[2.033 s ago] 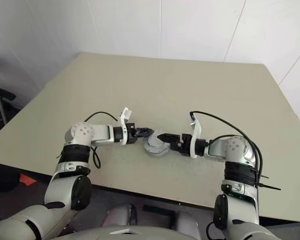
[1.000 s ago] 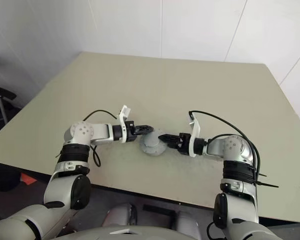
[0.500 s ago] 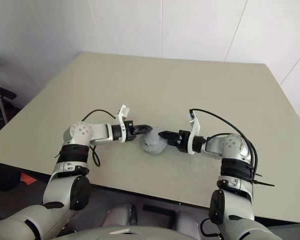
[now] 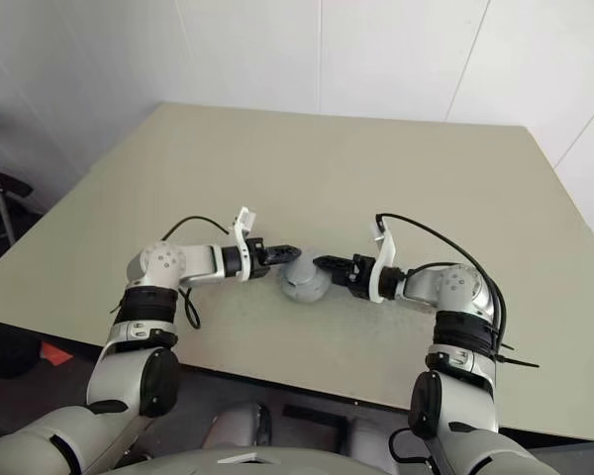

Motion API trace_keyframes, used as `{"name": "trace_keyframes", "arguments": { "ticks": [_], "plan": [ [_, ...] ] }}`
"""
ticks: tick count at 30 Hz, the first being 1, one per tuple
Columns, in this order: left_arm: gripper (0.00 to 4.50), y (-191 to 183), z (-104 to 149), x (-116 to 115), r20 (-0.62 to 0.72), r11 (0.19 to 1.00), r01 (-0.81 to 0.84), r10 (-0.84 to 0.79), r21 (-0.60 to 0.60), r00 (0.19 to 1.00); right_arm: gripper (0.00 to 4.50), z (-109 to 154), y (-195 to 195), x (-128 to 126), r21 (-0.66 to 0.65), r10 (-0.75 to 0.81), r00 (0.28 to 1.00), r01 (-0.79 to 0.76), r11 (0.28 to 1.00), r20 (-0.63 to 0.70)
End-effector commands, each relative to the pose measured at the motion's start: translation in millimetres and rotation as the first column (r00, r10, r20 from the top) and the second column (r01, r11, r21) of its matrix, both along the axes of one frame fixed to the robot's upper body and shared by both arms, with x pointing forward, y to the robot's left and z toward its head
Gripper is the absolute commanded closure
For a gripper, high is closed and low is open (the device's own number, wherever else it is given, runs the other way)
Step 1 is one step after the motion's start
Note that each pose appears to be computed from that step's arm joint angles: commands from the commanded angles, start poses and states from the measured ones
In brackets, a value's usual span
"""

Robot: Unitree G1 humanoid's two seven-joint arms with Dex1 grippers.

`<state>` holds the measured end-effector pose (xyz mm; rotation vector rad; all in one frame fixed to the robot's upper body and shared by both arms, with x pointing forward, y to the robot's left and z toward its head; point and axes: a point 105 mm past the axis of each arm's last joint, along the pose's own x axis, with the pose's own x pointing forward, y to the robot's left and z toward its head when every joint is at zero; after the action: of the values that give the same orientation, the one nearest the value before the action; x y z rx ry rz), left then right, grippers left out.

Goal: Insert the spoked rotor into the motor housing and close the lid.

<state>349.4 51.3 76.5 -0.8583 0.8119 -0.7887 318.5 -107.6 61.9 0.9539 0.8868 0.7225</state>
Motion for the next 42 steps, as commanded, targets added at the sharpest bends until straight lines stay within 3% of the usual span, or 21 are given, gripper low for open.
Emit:
{"name": "trace_keyframes", "arguments": {
  "ticks": [1,6,12,21,23,35,37,42],
  "plan": [
    [4.5,10,28,13,0.086,0.99,-0.064,0.075,-0.125,0.993,2.44,10,7,6,0.024,0.002,1.0,-0.003,1.0,0.031],
    [4.5,19,48,18,0.125,0.965,-0.108,0.141,-0.24,0.982,2.44,8,9,8,0.035,-0.005,1.0,0.004,0.999,0.023],
    [4.5,24,54,21,0.123,0.948,-0.147,0.187,-0.283,0.975,2.44,9,7,16,0.066,-0.05,0.999,0.05,0.997,-0.005],
    [4.5,24,49,21,0.106,0.949,-0.167,0.201,-0.269,0.974,2.47,6,3,21,0.058,-0.085,0.996,0.086,0.995,-0.024],
    [4.5,25,47,21,0.101,0.949,-0.171,0.204,-0.266,0.974,2.72,8,2,22,0.07,-0.091,0.996,0.092,0.993,-0.022],
    [4.5,26,44,21,0.094,0.95,-0.178,0.207,-0.255,0.974,2.72,9,0,32,0.095,-0.147,0.989,0.15,0.984,-0.031],
    [4.5,26,43,21,0.093,0.951,-0.181,0.209,-0.249,0.973,3.23,11,-1,34,0.102,-0.156,0.987,0.158,0.982,-0.025],
    [4.5,27,42,21,0.091,0.952,-0.185,0.212,-0.245,0.973,3.29,15,0,37,0.118,-0.164,0.986,0.164,0.979,-0.016]
  ]
}}
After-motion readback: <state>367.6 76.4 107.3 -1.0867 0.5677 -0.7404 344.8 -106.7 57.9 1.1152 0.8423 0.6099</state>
